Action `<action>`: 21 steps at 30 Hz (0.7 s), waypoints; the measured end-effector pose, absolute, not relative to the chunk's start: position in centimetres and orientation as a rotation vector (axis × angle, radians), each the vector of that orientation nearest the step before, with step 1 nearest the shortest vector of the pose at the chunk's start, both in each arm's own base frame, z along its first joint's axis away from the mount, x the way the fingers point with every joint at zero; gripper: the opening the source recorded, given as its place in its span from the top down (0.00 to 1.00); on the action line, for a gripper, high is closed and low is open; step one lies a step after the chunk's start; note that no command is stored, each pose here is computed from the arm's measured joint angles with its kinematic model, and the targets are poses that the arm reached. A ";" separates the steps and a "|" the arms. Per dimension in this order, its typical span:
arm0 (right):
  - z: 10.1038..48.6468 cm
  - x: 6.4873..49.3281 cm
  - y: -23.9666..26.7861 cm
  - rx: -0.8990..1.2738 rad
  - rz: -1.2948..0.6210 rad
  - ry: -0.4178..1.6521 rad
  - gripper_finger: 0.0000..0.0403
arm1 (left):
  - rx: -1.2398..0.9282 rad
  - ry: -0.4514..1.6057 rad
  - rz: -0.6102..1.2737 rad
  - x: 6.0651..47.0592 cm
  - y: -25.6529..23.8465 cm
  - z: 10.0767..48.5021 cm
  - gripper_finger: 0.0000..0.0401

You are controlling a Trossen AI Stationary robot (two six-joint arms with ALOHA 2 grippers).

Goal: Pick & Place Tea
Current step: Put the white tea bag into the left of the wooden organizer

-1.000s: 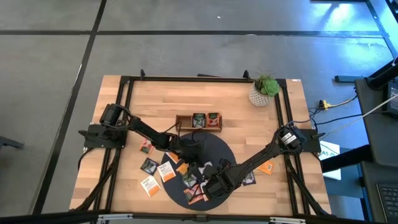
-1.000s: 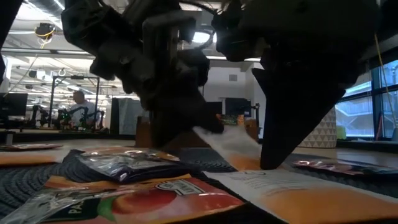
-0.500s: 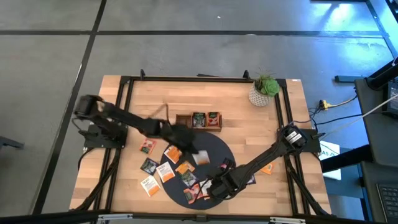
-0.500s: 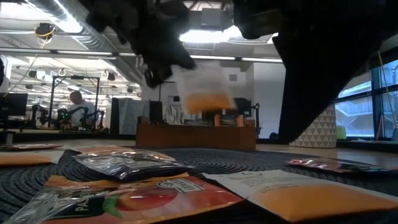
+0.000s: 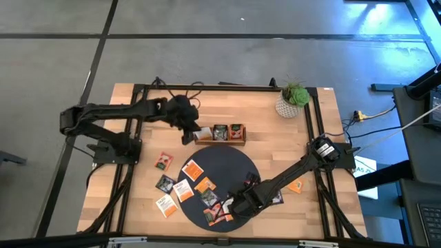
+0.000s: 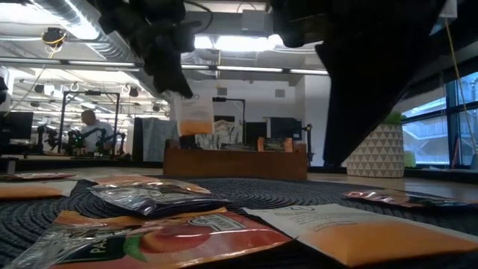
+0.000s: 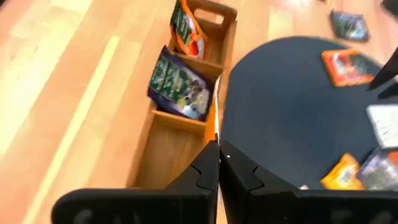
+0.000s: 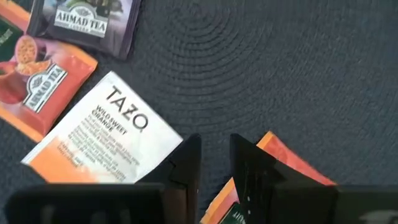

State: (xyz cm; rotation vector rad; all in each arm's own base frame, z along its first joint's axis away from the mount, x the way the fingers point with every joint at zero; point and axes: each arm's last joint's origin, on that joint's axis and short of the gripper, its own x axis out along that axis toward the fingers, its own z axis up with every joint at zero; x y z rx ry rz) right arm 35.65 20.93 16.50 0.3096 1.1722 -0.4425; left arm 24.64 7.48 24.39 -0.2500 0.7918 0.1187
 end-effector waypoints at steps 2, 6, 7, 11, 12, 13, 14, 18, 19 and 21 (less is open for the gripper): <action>16.5 35.9 20.5 0.303 -0.440 1.171 0.78 | -0.206 0.805 0.109 24.6 7.9 24.1 1.00; 16.5 36.4 19.9 0.298 -0.440 1.167 0.78 | -0.145 0.831 0.103 24.7 8.6 23.6 1.00; 16.5 36.4 19.8 0.299 -0.441 1.166 0.78 | -0.130 0.834 0.098 24.8 8.7 23.4 1.00; 16.5 36.6 19.6 0.301 -0.445 1.165 0.78 | -0.044 0.862 0.068 25.0 9.0 22.9 1.00; 16.5 36.6 19.6 0.301 -0.446 1.165 0.78 | -0.022 0.870 0.072 25.1 9.0 22.7 1.00; 16.5 36.6 19.6 0.301 -0.446 1.165 0.78 | -0.001 0.880 0.082 25.1 9.0 22.6 1.00; 16.5 36.6 19.6 0.301 -0.445 1.165 0.78 | 0.018 0.892 0.100 25.2 9.1 22.5 1.00; 16.5 36.6 19.6 0.301 -0.446 1.165 0.78 | 0.070 0.926 0.191 25.3 9.2 22.2 0.99; 16.5 36.6 19.6 0.301 -0.446 1.165 0.78 | 0.080 0.931 0.210 25.3 9.3 22.2 0.99; 16.5 36.6 19.6 0.301 -0.446 1.165 0.78 | 0.093 0.933 0.232 25.5 9.3 22.1 0.98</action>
